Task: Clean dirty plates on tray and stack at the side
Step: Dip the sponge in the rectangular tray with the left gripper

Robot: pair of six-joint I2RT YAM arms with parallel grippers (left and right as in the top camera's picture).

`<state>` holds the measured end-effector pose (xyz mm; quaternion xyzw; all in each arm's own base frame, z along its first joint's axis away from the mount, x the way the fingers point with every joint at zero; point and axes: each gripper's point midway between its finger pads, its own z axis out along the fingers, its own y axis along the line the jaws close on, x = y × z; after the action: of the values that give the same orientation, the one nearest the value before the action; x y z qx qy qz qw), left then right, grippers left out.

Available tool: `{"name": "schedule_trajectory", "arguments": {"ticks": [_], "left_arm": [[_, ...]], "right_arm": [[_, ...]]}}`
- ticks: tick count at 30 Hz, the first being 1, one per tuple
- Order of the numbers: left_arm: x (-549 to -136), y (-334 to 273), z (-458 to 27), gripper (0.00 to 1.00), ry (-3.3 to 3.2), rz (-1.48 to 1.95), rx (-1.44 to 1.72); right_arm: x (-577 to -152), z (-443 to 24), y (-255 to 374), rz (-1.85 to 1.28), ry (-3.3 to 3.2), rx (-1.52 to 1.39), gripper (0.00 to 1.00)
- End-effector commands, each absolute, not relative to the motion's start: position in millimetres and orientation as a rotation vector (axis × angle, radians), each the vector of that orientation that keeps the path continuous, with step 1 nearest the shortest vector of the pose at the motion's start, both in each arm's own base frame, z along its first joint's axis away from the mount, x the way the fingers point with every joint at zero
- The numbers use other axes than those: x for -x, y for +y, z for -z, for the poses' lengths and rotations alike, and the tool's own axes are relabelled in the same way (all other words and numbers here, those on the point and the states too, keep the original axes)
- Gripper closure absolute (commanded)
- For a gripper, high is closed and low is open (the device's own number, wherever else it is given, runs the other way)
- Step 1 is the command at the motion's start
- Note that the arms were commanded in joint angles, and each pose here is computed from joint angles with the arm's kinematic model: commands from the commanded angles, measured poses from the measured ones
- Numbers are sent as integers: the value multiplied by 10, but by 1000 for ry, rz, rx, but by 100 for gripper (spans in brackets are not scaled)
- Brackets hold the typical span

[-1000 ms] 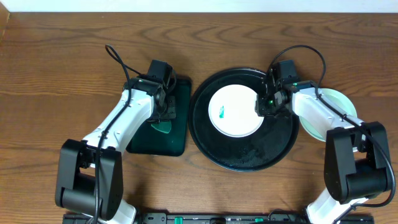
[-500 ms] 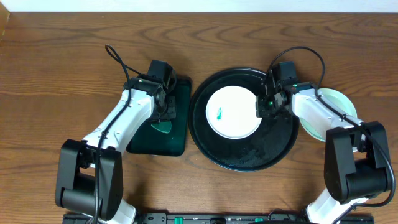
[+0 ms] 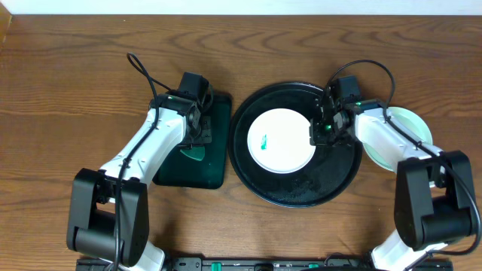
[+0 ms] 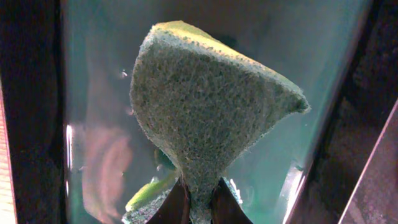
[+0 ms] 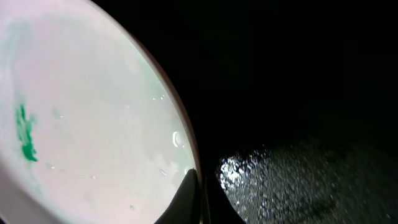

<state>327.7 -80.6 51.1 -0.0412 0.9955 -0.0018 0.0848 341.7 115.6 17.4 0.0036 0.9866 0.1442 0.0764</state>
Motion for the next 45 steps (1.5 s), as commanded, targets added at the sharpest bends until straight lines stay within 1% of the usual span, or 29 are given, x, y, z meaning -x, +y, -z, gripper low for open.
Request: {"name": "schedule_trajectory", "arguments": {"ticks": [1, 6, 13, 21, 24, 34, 45], "left_arm": [[-3398, -780, -769, 93, 2879, 1, 100], [-3497, -807, -1138, 93, 2747, 54, 90], [-3438, -750, -1650, 93, 2620, 72, 103], [-3431, -617, -1930, 93, 2723, -29, 133], [-3429, -610, -1901, 92, 2795, -58, 132], [-3457, -699, -1487, 93, 2933, -78, 107], [-3464, -699, -1240, 93, 3006, -111, 122]], "right_arm": [[-3444, -313, 1143, -405, 2916, -19, 99], [-3451, -298, 1141, -332, 2911, 6, 99], [-3486, -286, 1152, -168, 2880, 33, 99], [-3491, -284, 1160, -117, 2868, 54, 99], [-3495, -283, 1162, -117, 2867, 54, 99], [-3494, -285, 1186, -120, 2864, 63, 99], [-3493, -285, 1187, -121, 2864, 63, 99]]}}
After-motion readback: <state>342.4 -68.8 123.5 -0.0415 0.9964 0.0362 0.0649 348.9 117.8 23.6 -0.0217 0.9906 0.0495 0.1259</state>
